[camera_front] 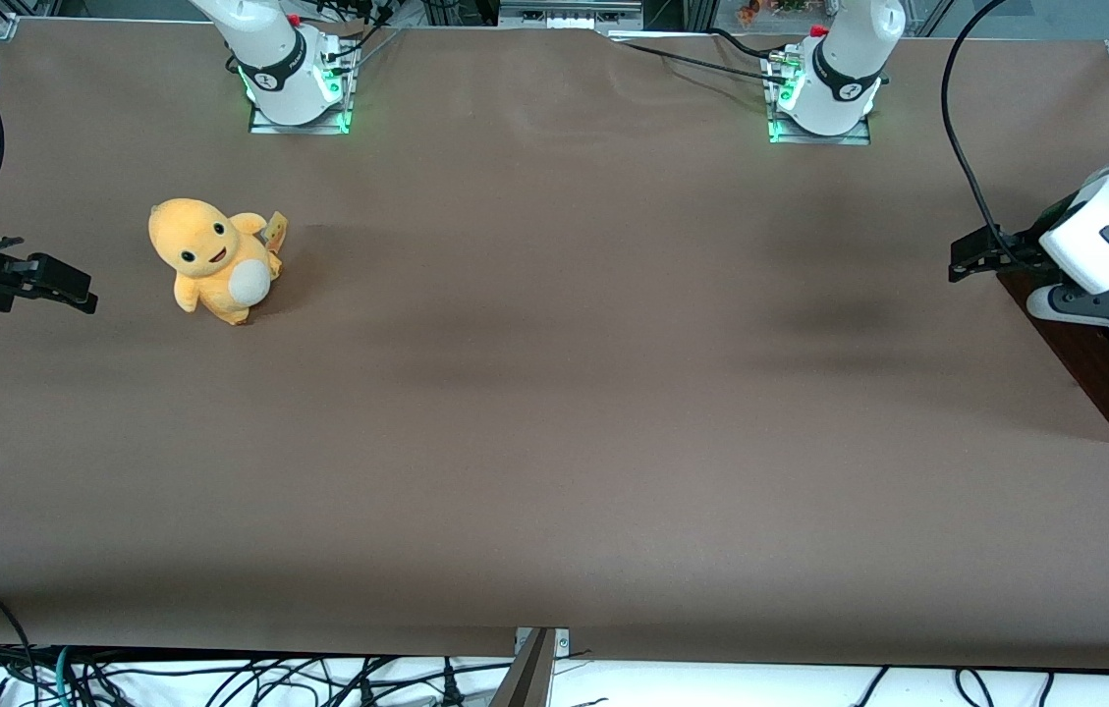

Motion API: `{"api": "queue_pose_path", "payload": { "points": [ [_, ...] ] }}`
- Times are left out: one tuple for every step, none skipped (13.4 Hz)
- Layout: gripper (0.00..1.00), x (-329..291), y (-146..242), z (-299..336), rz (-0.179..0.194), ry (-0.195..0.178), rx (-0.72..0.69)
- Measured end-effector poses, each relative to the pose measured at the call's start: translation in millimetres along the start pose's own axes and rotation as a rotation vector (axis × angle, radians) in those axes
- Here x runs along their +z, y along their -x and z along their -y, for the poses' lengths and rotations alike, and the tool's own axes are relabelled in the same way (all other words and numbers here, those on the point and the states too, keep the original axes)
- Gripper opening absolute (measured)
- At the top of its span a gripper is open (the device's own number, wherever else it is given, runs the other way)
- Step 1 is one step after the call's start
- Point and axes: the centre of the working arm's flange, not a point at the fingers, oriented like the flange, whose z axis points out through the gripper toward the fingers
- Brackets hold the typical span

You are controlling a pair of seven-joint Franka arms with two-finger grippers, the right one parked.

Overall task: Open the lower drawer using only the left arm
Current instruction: 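Lower the open left gripper toward the lower drawer's white bar handle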

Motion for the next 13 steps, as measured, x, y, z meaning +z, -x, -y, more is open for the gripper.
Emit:
{"api": "queue_pose_path", "payload": {
  "points": [
    [1.00, 4.2, -2.2, 0.2, 0.008, 0.001, -0.009],
    [1.00, 7.5, -3.8, 0.4, 0.014, 0.001, -0.011],
    [1.00, 11.1, -5.6, 0.5, 0.020, 0.002, -0.012],
    [1.00, 14.9, -7.5, 0.5, 0.027, 0.003, -0.013],
    [1.00, 19.1, -9.4, 0.4, 0.035, 0.003, -0.013],
    [1.00, 23.9, -11.3, 0.3, 0.045, 0.004, -0.013],
    [1.00, 31.0, -13.4, 1.4, 0.064, -0.006, -0.012],
    [1.00, 40.2, -15.7, 4.5, 0.090, -0.040, -0.011],
    [1.00, 50.2, -19.0, 7.7, 0.115, -0.081, -0.012],
    [1.00, 61.0, -22.9, 9.1, 0.137, -0.112, -0.016],
    [1.00, 74.3, -27.6, 10.9, 0.162, -0.143, -0.033],
    [1.00, 89.5, -32.0, 13.9, 0.193, -0.181, -0.060],
    [1.00, 106.7, -36.0, 17.2, 0.229, -0.219, -0.082]
  ]
}}
